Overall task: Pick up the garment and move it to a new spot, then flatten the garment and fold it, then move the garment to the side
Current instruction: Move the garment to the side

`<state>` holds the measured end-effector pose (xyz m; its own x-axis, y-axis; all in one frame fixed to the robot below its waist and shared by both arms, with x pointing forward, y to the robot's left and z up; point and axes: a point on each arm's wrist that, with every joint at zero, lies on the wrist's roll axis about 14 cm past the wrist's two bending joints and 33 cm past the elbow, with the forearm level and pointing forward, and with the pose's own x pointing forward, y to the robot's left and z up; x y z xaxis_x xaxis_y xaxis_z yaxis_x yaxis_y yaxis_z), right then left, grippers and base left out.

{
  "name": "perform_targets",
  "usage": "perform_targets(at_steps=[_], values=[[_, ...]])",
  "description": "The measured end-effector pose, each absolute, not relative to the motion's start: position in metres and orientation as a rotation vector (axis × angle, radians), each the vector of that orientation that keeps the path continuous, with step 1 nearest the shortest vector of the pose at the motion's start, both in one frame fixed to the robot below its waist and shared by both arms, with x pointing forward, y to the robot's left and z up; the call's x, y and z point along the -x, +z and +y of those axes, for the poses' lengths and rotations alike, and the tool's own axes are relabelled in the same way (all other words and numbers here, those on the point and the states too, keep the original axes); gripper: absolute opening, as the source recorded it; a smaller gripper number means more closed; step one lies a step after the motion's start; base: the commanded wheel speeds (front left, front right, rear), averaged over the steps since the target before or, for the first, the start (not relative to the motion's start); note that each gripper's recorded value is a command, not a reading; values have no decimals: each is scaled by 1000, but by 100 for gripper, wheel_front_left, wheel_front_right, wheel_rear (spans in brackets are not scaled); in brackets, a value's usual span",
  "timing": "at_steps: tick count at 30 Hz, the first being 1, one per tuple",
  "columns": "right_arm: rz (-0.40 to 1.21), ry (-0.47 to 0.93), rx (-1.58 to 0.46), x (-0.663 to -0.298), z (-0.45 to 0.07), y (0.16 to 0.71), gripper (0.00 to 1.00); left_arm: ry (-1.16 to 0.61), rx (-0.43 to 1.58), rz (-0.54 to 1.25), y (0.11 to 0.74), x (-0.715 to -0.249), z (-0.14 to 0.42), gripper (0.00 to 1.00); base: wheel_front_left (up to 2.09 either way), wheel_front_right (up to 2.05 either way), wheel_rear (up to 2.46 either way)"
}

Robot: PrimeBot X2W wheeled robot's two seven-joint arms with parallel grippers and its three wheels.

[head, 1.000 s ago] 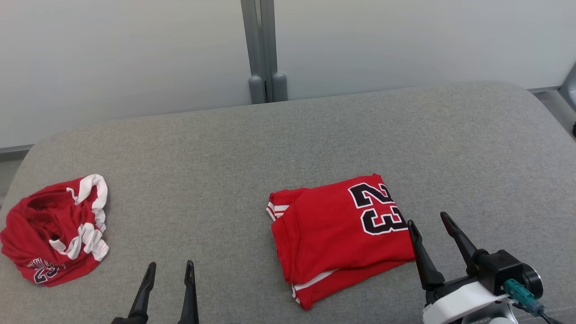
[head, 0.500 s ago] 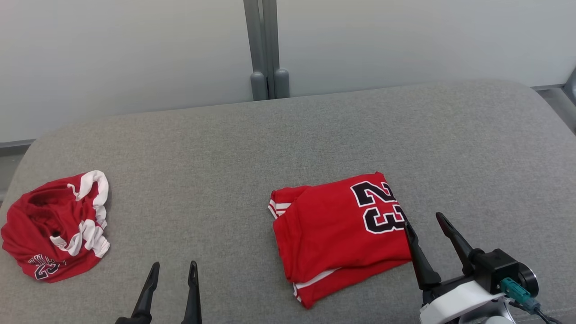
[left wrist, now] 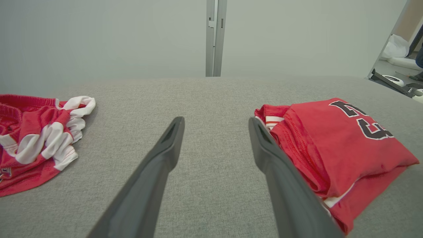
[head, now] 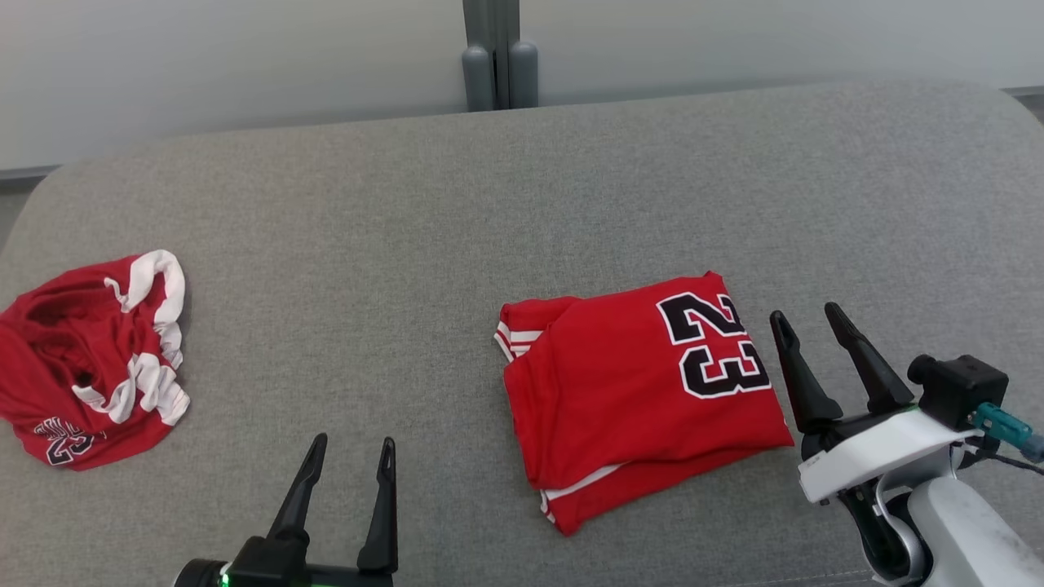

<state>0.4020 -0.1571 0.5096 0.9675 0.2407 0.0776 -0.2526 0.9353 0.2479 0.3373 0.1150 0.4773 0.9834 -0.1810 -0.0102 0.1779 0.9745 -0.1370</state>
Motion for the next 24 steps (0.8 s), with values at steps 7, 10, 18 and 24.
perform_targets(at_steps=[7, 10, 18, 24], values=[[140, 296, -320, -425, -167, 466, 100, -208, 140, 49, 467, -359, 109, 100, 0, 0, 0], [225, 296, -361, -433, -170, 448, 100, -216, 141, 61, 462, -367, 106, 100, 0, 0, 0], [407, 327, -389, -444, -169, 408, 100, -209, 140, 105, 445, -379, 110, 100, 0, 0, 0], [503, 387, -401, -447, -153, 386, 0, -198, 143, 132, 434, -387, 113, 100, 0, 0, 0]])
